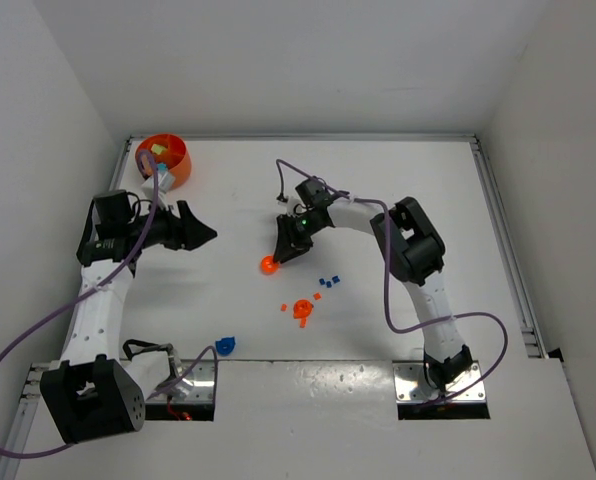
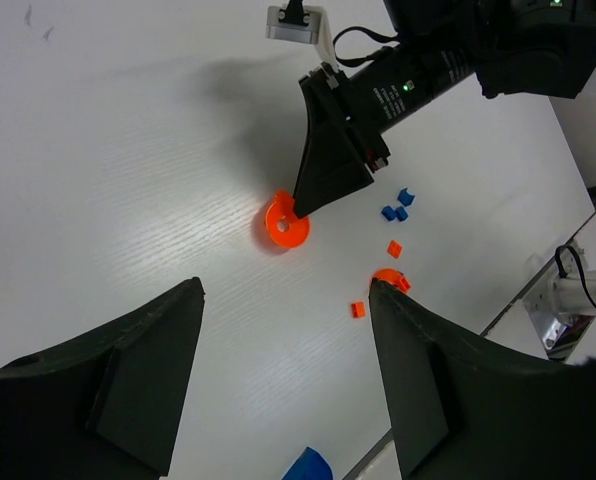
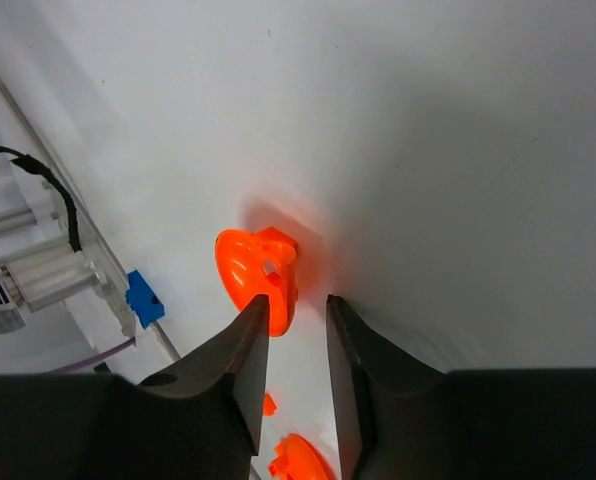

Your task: Sort the legos into containers by color

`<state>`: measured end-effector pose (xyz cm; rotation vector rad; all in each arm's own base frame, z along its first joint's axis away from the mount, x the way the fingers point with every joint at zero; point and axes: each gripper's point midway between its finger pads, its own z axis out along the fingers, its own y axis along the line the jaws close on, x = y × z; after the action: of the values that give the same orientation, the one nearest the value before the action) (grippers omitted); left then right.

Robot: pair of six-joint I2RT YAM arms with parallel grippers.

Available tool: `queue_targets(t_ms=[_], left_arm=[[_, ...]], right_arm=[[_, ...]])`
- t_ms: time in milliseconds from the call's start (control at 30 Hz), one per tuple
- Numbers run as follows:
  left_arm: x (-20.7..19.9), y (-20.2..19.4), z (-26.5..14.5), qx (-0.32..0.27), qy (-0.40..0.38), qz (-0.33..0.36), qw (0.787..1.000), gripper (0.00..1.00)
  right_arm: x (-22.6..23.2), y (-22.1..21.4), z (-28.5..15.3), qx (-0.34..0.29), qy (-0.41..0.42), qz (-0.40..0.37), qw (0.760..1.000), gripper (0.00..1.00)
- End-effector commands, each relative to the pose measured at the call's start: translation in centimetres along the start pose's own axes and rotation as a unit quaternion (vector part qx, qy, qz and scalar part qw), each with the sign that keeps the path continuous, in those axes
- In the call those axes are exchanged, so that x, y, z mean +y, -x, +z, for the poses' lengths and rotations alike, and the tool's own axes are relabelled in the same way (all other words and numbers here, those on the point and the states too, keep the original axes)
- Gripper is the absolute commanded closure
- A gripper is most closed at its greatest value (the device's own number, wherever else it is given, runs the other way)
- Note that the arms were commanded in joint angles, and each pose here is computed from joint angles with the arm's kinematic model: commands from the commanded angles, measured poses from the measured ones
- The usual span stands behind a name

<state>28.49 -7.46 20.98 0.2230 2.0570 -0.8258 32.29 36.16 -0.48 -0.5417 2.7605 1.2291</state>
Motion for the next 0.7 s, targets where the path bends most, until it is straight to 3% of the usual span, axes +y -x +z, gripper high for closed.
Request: queue_targets(t_ms=[0,267,567,667], left_arm=[[0.0,0.4,-0.1,-0.014,0.001,0.005,1.0,0.27],[0.8,-0.3,0.0,-0.013,0.021,-0.005,1.0,0.25],[-0.8,-1.7,1.2,0.013,-0.026,-0.033,0.999,0.21],[-1.8,-1.7,1.9,0.027,-0.048,-0.034,0.998,0.28]], right_arm=[[0.5,0.2,0.7,0.002,0.005,-0.006,1.0,0.71],[1.5,0.4,0.2,-0.003,0.017,-0.014,1.0,1.0],[6.9,5.4,-6.7,-0.104,0.011,-0.099,0.99,1.0],[9.0,7.5,-8.1,-0.14,0.021,-0.116,0.983,1.0]])
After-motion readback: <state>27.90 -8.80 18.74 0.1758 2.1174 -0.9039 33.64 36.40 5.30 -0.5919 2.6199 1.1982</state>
